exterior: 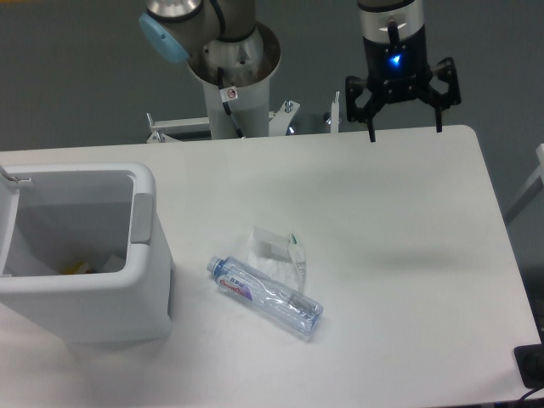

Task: Place the trash in the trash can
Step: 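Move the open gripper down over the clear plastic wrapper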

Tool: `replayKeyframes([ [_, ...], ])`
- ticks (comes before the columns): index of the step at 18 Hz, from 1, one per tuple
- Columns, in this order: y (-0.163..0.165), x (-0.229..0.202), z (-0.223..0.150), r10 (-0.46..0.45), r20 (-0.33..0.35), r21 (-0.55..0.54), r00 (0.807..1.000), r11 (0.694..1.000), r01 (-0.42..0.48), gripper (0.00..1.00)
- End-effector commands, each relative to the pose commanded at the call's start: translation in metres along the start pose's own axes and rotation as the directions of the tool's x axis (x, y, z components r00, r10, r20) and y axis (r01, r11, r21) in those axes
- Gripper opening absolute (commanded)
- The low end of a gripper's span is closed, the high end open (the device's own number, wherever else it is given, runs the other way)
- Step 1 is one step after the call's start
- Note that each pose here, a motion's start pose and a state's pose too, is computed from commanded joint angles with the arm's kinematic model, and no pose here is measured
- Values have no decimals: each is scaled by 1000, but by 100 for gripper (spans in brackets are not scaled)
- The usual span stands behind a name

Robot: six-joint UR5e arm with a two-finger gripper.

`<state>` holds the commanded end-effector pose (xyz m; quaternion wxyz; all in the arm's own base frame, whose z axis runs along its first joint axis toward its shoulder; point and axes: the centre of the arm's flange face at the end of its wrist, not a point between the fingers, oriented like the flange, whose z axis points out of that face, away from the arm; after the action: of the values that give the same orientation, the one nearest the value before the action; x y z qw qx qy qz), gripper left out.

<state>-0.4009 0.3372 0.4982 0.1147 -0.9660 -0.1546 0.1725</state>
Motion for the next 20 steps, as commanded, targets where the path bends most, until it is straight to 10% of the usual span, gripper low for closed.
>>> replayKeyframes([
  [12,41,81,102,10,-157,-126,987,992,-30,100],
  [20,0,141,175,-143,-256,-226,956,970,85,100],
])
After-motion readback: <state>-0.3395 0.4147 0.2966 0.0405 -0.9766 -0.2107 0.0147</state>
